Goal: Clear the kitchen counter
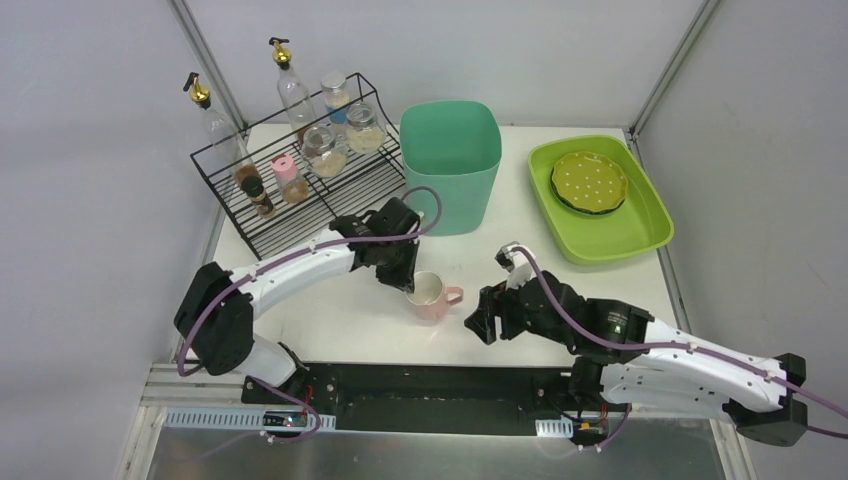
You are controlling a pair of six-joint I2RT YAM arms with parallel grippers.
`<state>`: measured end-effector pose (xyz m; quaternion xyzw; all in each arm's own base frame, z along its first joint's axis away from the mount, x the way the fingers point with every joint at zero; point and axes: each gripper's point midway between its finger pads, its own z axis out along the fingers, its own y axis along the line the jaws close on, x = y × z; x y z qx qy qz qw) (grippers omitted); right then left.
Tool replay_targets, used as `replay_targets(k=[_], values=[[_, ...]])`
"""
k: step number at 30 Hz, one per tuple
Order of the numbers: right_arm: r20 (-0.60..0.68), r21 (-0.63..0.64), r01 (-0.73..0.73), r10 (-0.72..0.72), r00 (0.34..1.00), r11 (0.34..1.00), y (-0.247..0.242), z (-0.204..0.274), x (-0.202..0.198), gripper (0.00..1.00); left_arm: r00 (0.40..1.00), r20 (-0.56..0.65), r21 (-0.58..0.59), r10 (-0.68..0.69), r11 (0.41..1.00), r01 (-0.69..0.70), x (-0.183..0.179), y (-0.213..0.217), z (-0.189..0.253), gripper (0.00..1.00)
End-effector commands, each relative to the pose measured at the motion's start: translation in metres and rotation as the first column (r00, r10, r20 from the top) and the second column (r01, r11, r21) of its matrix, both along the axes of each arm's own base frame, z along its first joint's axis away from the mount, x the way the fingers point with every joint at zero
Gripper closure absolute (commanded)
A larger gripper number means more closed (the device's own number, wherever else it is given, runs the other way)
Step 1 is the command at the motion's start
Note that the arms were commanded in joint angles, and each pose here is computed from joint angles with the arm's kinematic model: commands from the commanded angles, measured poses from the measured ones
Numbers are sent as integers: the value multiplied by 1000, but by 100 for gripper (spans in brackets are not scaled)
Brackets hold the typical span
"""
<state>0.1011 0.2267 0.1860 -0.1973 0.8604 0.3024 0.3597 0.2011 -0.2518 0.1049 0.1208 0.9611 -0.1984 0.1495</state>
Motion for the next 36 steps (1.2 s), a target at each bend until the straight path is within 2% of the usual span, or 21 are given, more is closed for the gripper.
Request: replay_targets(k=[1,8,16,19,29,36], values=[[44,-67,-107,110,993,992,-2,0,-6,34,991,99,-27,-88,995,92,7,-30,21,100],[115,-103,-334,344,932,937,-2,-7,-26,34,965,104,-24,-242,969,246,-11,-46,19,100],[241,-193,-452,489,838,871,-4,-11,-26,34,923,103,-49,-370,925,376,-33,-56,23,100],[236,-212,-506,546,803,836,0,-16,-31,34,910,97,-56,-404,910,410,-41,-60,23,100],[237,-262,-545,601,763,796,16,-21,-27,34,890,77,-43,-449,890,453,-53,-64,20,100],[193,-284,-550,608,770,786,23,-38,-25,35,890,78,-36,-449,891,452,-54,-62,20,100]])
